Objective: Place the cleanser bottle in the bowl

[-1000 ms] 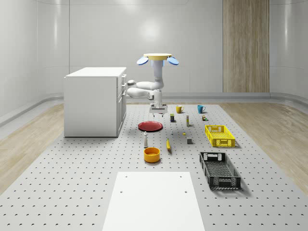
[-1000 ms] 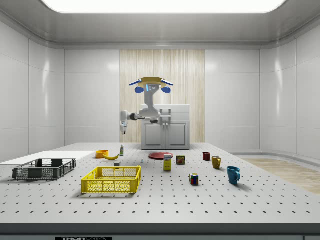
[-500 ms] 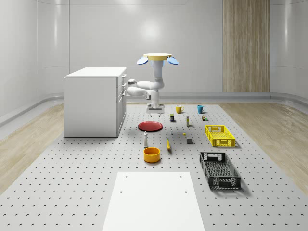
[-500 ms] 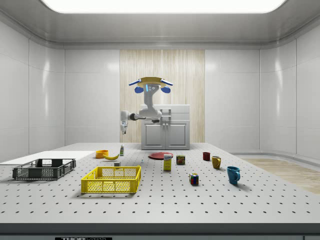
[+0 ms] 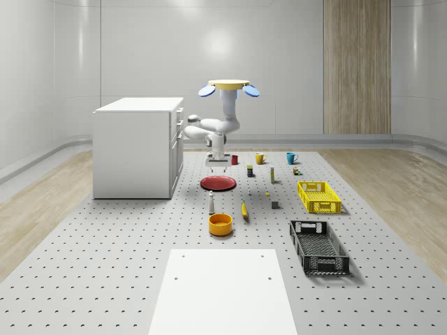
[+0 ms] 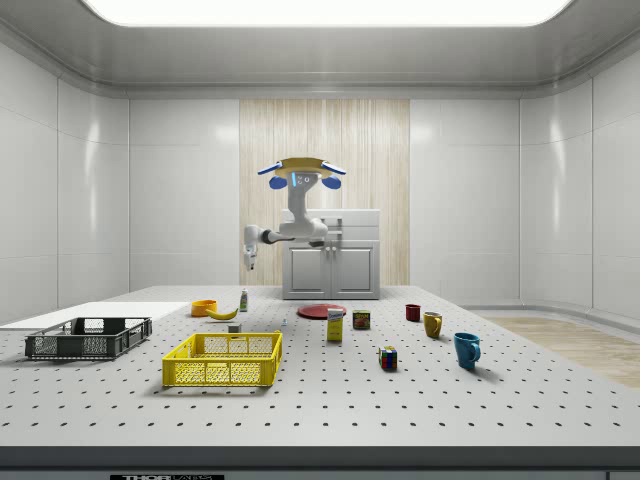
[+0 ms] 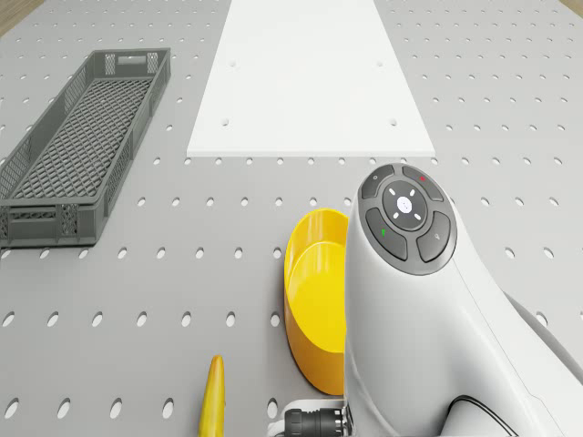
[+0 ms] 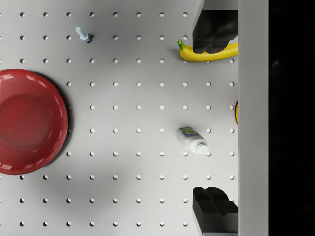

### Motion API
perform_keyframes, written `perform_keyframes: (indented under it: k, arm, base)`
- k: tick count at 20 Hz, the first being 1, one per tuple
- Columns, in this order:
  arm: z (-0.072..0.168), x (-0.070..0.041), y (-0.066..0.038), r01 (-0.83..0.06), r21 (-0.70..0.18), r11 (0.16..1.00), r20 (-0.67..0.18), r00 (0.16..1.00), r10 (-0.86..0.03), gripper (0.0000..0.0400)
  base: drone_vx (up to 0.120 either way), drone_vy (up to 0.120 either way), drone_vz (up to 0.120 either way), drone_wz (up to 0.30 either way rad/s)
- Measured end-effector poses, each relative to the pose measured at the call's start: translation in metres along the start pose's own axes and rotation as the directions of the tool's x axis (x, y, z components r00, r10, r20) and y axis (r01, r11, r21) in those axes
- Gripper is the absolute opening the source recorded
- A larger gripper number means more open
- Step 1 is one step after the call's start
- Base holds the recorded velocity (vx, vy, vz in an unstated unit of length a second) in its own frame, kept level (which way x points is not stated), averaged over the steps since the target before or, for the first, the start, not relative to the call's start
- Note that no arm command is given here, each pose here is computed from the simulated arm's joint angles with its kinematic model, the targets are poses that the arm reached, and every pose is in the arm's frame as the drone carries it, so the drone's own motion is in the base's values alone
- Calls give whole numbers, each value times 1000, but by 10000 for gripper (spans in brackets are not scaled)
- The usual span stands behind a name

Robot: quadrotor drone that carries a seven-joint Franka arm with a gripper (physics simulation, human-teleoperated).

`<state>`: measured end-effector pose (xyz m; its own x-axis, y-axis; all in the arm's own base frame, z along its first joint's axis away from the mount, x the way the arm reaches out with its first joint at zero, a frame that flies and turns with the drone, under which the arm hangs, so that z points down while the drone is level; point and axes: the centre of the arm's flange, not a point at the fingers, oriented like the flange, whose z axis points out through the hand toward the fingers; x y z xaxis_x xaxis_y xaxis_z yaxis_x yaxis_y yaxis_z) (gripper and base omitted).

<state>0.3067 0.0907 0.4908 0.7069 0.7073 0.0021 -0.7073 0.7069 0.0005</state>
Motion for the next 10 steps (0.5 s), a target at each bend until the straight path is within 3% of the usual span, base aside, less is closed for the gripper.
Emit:
perform_keyframes:
  k: [1, 6, 10]
  arm:
    - [0, 3, 3, 0, 0, 1000, 0, 1000, 0, 400]
    - [0, 17, 14, 0, 0, 1000, 0, 1000, 0, 400]
    - [0, 32, 11, 0, 0, 1000, 0, 1000, 0, 400]
  base:
    - [0, 0, -120, 0]
    - [0, 0, 0, 0]
    - [0, 0, 0, 0]
